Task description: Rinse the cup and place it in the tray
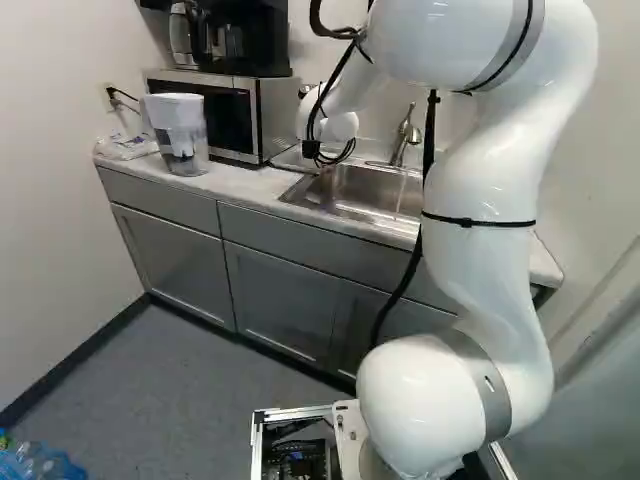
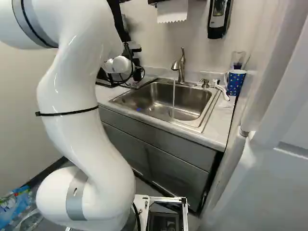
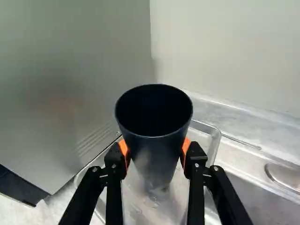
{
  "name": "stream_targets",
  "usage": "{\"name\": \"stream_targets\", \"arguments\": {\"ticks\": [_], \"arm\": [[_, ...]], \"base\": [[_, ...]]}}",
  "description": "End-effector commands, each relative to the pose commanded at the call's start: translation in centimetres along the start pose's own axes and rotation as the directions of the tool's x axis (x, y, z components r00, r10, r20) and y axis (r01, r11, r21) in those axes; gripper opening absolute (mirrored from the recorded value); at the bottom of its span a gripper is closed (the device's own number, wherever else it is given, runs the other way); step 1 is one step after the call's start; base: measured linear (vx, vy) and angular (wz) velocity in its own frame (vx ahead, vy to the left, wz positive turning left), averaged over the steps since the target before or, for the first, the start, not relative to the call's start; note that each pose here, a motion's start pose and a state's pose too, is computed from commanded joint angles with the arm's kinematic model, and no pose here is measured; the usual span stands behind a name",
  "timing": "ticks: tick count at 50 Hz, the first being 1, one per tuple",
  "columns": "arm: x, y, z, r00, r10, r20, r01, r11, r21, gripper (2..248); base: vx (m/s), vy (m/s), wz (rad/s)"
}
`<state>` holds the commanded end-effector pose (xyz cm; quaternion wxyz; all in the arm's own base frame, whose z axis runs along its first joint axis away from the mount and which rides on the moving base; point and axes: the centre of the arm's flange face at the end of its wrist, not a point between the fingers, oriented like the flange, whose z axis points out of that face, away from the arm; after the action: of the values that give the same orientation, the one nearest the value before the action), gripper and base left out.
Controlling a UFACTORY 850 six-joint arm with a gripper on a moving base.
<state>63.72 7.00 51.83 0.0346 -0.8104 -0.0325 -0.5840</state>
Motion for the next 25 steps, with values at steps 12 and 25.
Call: {"name": "stream_targets", "arguments": {"ticks": [12, 25], "arm": [[-0.99, 0.02, 0.46, 1.000, 0.000, 0.018, 0.000, 1.000, 0.000, 124], [-0.99, 0.02, 0.46, 1.000, 0.000, 0.018, 0.000, 1.000, 0.000, 124]], "base": [[0.000, 0.000, 0.000], [0.000, 0.000, 0.000]]}}
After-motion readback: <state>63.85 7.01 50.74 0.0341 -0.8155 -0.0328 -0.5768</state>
